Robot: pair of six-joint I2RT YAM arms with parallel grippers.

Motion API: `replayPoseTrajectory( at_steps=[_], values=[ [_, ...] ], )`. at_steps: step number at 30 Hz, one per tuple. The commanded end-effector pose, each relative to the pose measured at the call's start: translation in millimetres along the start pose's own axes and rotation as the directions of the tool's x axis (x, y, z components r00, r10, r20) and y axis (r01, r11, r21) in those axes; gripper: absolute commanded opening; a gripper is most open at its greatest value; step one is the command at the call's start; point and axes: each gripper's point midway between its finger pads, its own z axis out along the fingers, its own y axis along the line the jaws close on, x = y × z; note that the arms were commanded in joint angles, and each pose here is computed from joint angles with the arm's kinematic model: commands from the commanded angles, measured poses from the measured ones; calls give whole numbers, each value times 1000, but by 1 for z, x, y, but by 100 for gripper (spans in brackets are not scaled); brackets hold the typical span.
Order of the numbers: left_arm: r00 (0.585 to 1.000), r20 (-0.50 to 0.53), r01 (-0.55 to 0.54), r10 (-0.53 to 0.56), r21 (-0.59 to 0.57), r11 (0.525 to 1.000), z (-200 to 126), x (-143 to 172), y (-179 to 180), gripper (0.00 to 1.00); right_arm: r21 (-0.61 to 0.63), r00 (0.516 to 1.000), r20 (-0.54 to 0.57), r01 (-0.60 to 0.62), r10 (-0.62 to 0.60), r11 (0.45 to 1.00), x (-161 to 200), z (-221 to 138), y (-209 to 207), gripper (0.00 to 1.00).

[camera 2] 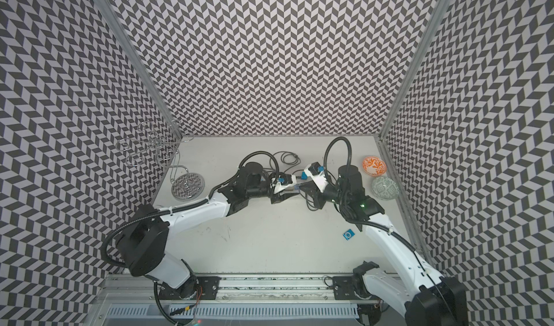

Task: Charge mp3
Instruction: Pick up the charging cable from the center of the board.

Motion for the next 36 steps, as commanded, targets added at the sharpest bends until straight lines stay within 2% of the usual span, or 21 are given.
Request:
replayPoseTrajectory(
  at_steps=[1,10,16,24,30,36],
  values=[
    [976,190,-73,109,-188,979,-27,-45,21,59,-55,995,90,-48,53,997,-38,-6,1,0],
    [913,368,-47,177,-336,941,-50,-67,29,57,-180,969,100,-204,224,962,-67,-9,3,1],
    [859,480,-13,179,-330,944,-52,-81,26,50,-215,949,130,-255,286,943,-80,-14,5,1],
    [849,506,1,152,-289,957,-40,-80,19,46,-244,937,144,-278,318,929,-89,-20,8,1],
    [851,506,4,137,-267,964,-27,-80,16,35,-266,933,143,-284,329,921,-89,-21,11,2],
    [864,486,17,132,-290,957,-20,-78,25,18,-268,934,124,-293,334,918,-80,-20,12,3]
  ],
)
